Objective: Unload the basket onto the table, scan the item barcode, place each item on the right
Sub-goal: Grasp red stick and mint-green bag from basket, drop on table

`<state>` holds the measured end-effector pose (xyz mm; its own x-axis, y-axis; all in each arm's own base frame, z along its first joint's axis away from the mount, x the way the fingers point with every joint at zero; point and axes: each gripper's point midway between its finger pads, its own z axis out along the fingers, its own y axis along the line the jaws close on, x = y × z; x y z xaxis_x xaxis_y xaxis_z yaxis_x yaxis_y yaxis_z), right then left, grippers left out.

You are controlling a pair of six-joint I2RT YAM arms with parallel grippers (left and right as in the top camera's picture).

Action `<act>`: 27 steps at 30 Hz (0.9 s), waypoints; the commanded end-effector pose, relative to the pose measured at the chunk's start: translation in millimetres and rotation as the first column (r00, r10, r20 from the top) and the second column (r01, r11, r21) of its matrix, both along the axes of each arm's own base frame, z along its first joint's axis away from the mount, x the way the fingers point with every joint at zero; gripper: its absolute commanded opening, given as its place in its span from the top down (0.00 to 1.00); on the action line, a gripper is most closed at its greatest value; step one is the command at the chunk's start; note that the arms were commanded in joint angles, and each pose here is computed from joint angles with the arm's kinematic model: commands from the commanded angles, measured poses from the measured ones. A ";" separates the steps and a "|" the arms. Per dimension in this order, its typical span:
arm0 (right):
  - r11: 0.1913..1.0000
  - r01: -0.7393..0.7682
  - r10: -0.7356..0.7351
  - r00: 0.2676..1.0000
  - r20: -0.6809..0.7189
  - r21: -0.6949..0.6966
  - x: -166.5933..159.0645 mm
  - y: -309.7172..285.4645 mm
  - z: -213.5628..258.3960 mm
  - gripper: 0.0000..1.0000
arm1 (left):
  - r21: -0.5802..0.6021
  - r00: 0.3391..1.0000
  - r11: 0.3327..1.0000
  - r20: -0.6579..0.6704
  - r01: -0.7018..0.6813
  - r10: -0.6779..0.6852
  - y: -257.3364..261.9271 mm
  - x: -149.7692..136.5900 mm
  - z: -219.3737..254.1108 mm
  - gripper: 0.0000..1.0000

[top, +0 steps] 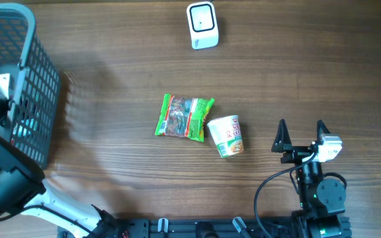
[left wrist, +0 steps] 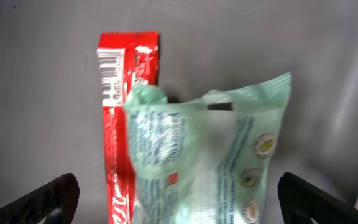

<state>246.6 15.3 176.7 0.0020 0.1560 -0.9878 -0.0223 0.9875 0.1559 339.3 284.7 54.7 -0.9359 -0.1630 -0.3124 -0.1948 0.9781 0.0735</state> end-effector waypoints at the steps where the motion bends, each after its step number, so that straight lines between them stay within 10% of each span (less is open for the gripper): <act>1: 1.000 0.009 -0.009 1.000 0.009 0.003 -0.2 -1.9 1.8 0.00 | -0.055 0.998 0.997 -0.037 -0.055 0.053 2.9 -5.7 -25.9 0.00; 6: 1.000 0.009 -0.009 1.000 0.009 0.003 -0.2 -1.9 1.8 0.00 | -0.149 0.991 0.985 -0.117 -0.088 0.071 -12.8 -17.8 -74.1 0.00; 9: 1.000 0.009 -0.009 1.000 0.009 0.003 -0.2 -1.9 1.8 0.00 | -0.148 0.992 0.985 -0.101 -0.084 0.069 -11.7 -14.5 -72.2 0.49; 10: 1.000 0.009 -0.009 1.000 0.009 0.003 -0.2 -1.9 1.8 0.00 | -0.150 0.993 0.985 -0.097 -0.083 0.069 -11.9 -13.8 -72.0 0.93; 17: 1.000 0.009 -0.009 1.000 0.009 0.003 -0.2 -1.9 1.8 0.00 | -0.108 0.899 0.923 0.212 -0.369 0.384 29.1 33.3 59.9 0.96; 21: 1.000 0.009 -0.009 1.000 0.009 0.003 -0.2 -1.9 1.8 0.00 | -0.155 0.664 0.885 0.608 -0.438 0.436 22.9 40.8 259.6 0.96; 24: 1.000 0.009 -0.009 1.000 0.009 0.003 -0.2 -1.9 1.8 0.00 | -0.368 0.415 0.853 0.756 -0.370 0.506 -49.2 -5.1 386.4 0.96; 27: 1.000 0.009 -0.009 1.000 0.009 0.003 -0.2 -1.9 1.8 0.00 | -0.455 0.510 0.876 0.722 -0.158 0.467 -156.1 -35.6 406.4 0.92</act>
<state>246.6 15.3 176.7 0.0020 0.1560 -0.9878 -0.0223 0.9875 0.1559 303.4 197.0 464.5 -0.0978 -0.5061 -0.8569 -0.4732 0.7811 -0.4073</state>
